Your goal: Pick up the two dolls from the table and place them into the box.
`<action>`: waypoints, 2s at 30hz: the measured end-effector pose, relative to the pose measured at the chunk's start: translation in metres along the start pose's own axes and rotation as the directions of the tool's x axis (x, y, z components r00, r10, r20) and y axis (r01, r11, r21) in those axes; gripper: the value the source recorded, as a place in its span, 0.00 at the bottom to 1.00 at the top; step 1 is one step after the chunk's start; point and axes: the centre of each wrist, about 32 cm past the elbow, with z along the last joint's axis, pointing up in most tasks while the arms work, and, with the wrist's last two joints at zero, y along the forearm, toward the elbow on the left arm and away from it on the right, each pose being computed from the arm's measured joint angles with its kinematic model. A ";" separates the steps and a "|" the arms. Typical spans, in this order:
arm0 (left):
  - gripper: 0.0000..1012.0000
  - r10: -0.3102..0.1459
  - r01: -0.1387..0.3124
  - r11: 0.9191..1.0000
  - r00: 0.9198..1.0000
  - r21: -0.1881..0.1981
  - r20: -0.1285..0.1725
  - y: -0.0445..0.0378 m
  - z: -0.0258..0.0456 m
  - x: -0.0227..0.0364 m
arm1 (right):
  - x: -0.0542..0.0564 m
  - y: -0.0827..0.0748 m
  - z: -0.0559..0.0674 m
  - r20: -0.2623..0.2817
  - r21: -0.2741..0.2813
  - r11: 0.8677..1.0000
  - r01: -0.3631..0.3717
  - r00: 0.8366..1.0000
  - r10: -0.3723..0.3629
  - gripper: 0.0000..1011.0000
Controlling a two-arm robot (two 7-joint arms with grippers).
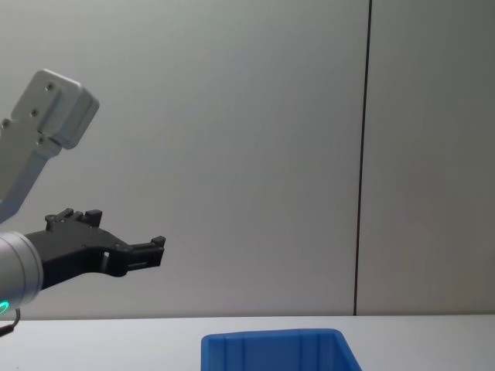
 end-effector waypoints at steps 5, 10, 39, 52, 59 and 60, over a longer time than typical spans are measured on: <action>0.99 0.000 0.000 1.000 1.000 0.000 0.000 0.0000 0.0000 0.0000 | -0.001 0.006 -0.002 -0.002 0.003 1.000 -0.005 1.000 0.005 0.94; 0.99 0.000 0.000 1.000 1.000 0.000 0.000 0.0000 0.0000 0.0000 | -0.002 0.011 -0.003 -0.004 0.006 1.000 -0.013 1.000 0.013 0.82; 0.99 0.000 0.000 1.000 1.000 0.000 0.000 0.0000 0.0000 0.0000 | -0.002 0.016 0.004 -0.010 0.013 0.999 0.033 0.999 -0.033 0.38; 0.99 0.000 0.000 1.000 1.000 0.000 0.000 0.0000 0.0000 0.0000 | -0.002 0.004 0.025 0.053 0.160 0.987 -0.003 0.999 -0.005 0.38; 0.99 0.000 0.000 1.000 1.000 0.000 0.000 0.0000 0.0000 0.0000 | -0.003 -0.002 0.039 0.103 0.251 0.966 -0.069 0.994 0.044 0.38; 0.99 0.000 0.000 1.000 1.000 0.000 0.000 0.0000 0.0000 0.0000 | -0.003 -0.003 0.042 0.115 0.268 0.960 -0.086 0.992 0.056 0.38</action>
